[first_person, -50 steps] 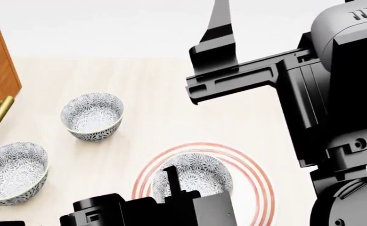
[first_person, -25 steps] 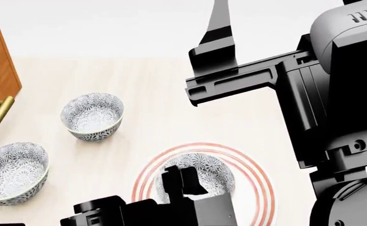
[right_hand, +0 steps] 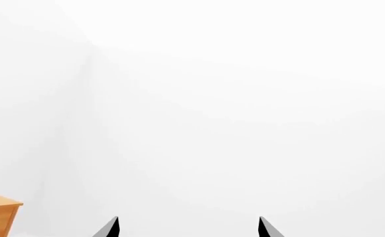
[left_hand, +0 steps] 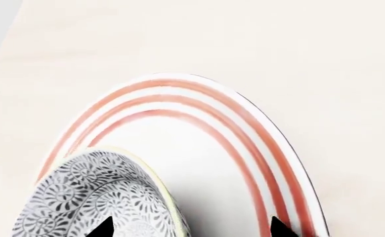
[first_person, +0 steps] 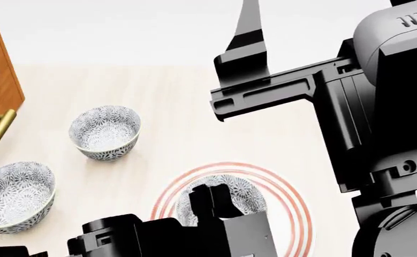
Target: Put the bowl at the front on the plate.
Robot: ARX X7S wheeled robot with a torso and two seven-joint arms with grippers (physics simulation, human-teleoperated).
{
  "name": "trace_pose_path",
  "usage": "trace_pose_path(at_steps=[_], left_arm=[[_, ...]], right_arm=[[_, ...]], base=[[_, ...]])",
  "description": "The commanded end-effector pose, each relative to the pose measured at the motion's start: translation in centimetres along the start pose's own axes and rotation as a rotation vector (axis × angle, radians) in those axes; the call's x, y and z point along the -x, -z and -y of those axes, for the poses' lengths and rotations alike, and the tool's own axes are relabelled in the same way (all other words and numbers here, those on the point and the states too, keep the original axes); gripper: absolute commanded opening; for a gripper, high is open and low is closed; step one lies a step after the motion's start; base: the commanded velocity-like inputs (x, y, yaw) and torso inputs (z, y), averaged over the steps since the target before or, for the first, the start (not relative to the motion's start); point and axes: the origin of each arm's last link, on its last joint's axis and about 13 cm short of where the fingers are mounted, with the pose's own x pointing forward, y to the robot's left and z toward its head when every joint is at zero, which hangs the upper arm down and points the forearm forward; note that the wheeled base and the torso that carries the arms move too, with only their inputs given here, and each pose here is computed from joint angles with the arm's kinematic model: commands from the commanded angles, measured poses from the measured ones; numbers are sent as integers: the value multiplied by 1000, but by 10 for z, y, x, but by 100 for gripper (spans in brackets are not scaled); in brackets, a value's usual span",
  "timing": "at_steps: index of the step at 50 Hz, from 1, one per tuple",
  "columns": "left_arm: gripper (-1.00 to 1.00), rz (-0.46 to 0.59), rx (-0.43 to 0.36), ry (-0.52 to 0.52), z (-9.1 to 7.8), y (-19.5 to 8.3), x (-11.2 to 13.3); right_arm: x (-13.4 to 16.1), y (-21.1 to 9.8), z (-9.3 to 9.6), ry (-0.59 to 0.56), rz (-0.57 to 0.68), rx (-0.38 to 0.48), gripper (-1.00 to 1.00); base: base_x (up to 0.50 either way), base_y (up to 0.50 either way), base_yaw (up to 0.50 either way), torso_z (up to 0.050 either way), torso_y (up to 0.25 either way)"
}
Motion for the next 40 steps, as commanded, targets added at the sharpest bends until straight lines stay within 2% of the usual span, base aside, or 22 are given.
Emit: trace_pose_path(at_steps=[1,15,20,25,40], left_arm=[[100,53,91,41,-6,-11,6],[100,119,210,73,-22,-23,15],[100,131,245,50,-31,-25,18],[100,171,319,45,-43,-27,23],[100,213,421,-13,-66,-18,27]], right_arm=[[0,-1,0,1,3,0,100],[-3,-1,0,-3,5,7,100],[-4,-2,0,-5,10,5,100],[-4,-3,0,-6,11,6,100],[-5,-3,-1,-8,14,7,100]], base=[[0,0,0,0,0],[0,0,0,0,0],[0,0,0,0,0],[0,0,0,0,0],[0,0,0,0,0]])
